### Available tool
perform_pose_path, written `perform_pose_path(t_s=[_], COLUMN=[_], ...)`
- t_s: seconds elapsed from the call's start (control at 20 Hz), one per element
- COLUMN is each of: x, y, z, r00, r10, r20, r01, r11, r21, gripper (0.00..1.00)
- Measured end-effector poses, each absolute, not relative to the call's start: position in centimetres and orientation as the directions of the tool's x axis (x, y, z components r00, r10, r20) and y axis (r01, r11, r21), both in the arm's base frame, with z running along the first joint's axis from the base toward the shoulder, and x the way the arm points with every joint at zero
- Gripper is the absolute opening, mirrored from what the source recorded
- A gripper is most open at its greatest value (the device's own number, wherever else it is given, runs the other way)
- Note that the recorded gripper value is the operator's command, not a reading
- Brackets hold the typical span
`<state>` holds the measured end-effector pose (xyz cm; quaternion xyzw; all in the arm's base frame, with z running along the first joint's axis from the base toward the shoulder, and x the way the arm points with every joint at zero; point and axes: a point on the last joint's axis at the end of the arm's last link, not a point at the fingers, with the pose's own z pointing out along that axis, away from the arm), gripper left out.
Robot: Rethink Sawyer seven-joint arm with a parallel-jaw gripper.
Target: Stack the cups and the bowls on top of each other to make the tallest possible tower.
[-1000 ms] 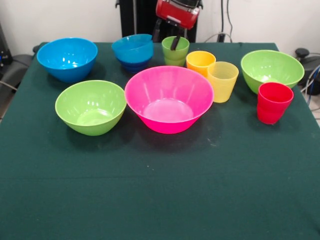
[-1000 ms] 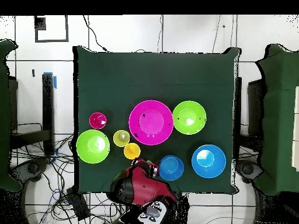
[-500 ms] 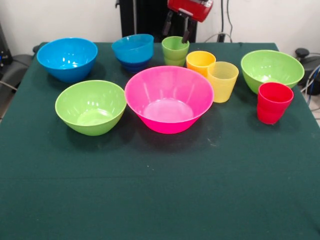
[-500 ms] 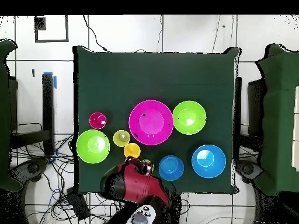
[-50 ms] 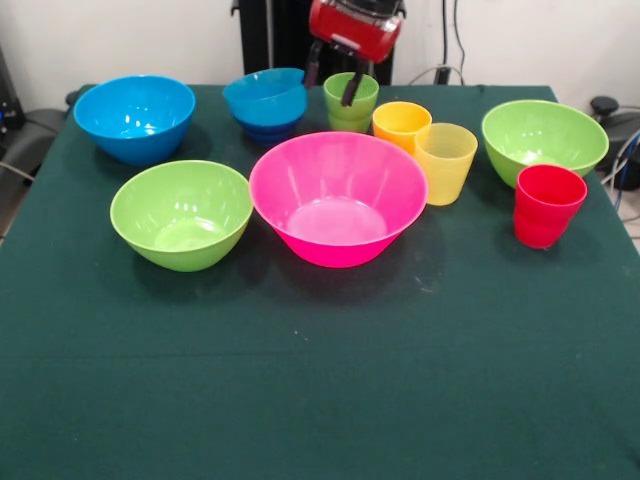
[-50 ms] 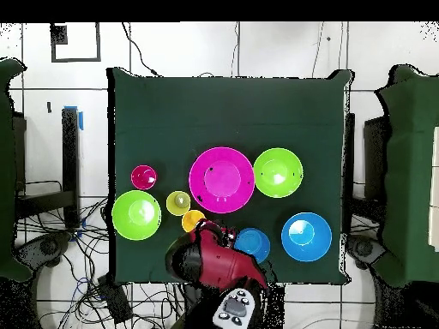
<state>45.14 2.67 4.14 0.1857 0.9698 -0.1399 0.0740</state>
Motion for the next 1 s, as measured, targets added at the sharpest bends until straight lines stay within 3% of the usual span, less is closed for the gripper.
perform_pose_path(t_s=[1.0], x=[44.2], y=[1.9], z=[1.3], r00=[-0.924], r10=[0.329], r20=[-0.194], r01=[0.371], r11=[0.895], r21=[-0.249], gripper=[1.00])
